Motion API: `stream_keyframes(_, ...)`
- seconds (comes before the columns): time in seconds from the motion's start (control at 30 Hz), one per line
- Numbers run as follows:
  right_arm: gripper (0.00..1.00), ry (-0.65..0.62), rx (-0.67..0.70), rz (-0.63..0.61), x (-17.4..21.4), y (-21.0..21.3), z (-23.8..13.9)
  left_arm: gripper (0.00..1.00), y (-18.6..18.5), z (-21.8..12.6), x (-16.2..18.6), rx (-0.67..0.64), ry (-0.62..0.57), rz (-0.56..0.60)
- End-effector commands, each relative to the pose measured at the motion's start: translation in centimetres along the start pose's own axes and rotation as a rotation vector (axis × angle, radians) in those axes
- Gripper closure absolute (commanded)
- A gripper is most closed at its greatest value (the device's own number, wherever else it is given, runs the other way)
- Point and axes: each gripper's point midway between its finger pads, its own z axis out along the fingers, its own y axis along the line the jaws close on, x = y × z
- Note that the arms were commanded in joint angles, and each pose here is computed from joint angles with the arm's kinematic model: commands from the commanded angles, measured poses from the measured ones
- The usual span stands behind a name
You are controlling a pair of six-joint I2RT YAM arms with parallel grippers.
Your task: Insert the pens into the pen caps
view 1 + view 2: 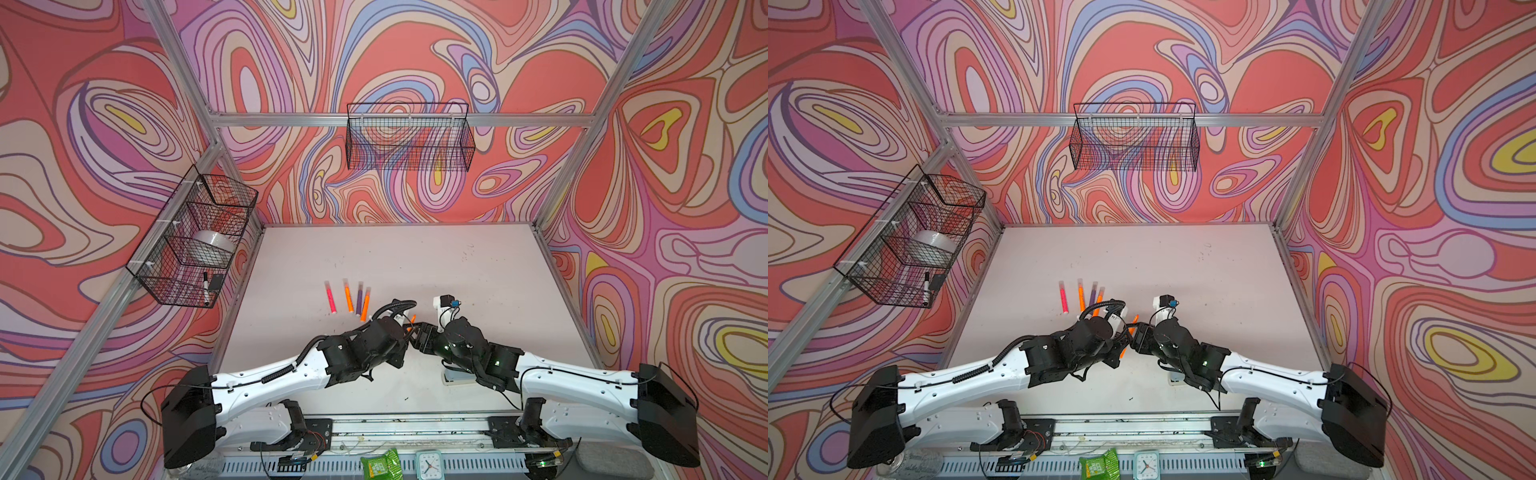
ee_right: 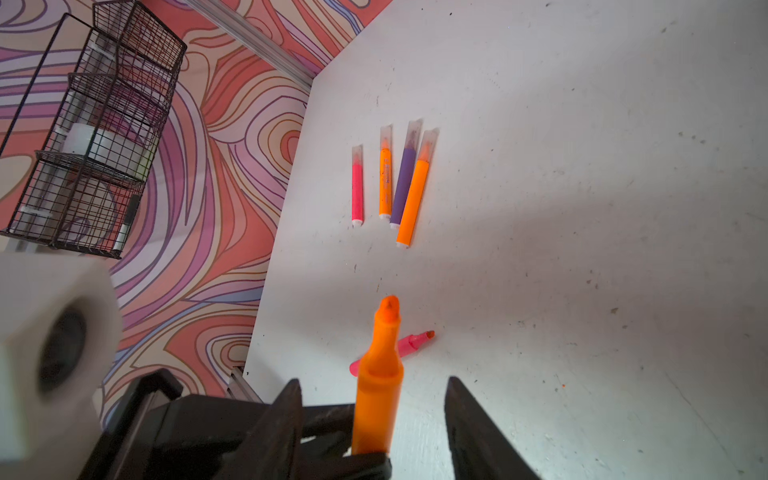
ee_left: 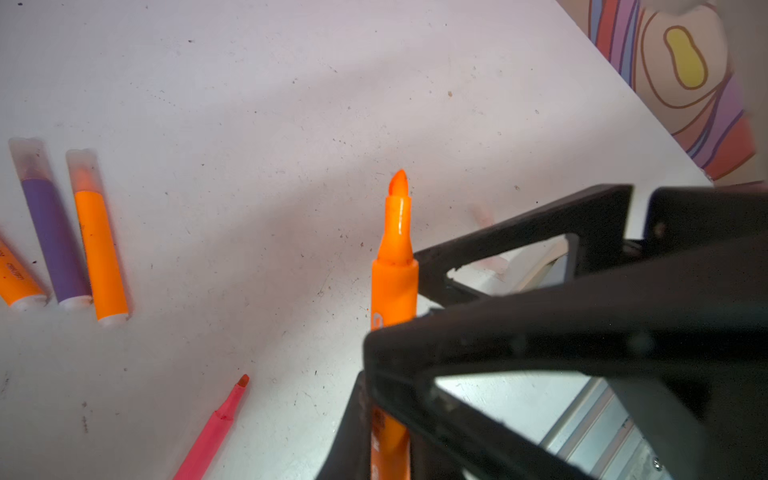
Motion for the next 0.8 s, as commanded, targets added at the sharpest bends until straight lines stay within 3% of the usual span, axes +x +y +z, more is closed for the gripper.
stream_keyframes(0.0,0.50,-0.011,-0.042,0.010,-0.3,1.2,0.0,1.00,-1.4,-0.4,-1.8,0.050,-0.047,-0.001)
stream_keyframes(0.27,0.62,-0.012,-0.050,0.011,-0.3,1.3,0.3,1.00,-2.2,-0.7,-2.0,0.107,-0.062,-0.013)
stream_keyframes(0.5,0.86,-0.006,-0.046,0.008,-0.2,1.4,0.6,0.97,-2.4,-0.5,-2.0,0.121,-0.070,-0.021)
stream_keyframes(0.57,0.93,-0.008,-0.045,0.008,-0.3,1.4,0.5,0.91,-2.5,-0.4,-1.9,0.122,-0.068,-0.017)
stream_keyframes(0.77,0.97,-0.004,-0.053,0.008,-0.3,1.7,0.4,0.62,-2.4,-0.1,-1.8,0.119,-0.069,-0.015)
